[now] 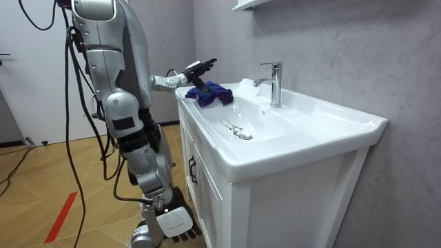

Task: Wipe basin

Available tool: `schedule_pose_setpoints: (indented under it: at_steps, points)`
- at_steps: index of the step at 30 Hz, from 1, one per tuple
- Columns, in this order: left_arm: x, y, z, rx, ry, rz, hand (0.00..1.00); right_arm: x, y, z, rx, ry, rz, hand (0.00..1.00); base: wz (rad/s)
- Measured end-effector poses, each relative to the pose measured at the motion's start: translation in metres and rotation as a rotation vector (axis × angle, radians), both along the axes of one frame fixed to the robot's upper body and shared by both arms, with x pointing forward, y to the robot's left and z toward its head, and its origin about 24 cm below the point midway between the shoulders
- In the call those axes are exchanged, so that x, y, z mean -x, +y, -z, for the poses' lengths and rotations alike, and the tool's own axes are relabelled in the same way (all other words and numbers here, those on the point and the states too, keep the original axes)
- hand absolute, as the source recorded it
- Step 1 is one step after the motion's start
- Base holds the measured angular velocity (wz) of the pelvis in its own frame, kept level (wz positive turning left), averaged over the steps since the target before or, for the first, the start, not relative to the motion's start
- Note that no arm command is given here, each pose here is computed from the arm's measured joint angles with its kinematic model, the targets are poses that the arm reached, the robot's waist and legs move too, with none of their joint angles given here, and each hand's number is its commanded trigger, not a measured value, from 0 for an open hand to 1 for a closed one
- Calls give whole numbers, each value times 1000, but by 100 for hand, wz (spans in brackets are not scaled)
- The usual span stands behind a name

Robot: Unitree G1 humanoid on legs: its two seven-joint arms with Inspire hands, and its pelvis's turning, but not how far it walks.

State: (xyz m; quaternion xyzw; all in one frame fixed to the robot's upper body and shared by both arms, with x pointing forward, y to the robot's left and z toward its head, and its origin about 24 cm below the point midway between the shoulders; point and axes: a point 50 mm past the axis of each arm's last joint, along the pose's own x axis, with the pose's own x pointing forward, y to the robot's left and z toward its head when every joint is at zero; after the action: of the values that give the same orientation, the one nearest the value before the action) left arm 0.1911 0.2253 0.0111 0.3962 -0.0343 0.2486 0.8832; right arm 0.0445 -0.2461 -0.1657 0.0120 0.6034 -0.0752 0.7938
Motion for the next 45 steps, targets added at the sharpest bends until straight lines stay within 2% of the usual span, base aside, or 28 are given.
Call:
schedule_pose_setpoints:
  at_steps: [8, 24, 29, 45]
  points:
    - [3, 9, 8, -14, 36, -41, 0, 0, 0, 0, -1, 0, 7, 0, -7]
    - [2, 12, 15, -20, 83, -74, 0, -1, 2, 1, -9, 5, 18, 0, 0]
    - [7, 16, 27, -19, 143, -90, 0, 0, 2, 1, 1, 4, 40, 0, 0]
    - [17, 26, 46, -15, 241, -139, 0, 0, 4, 2, 4, 12, 53, 0, 1]
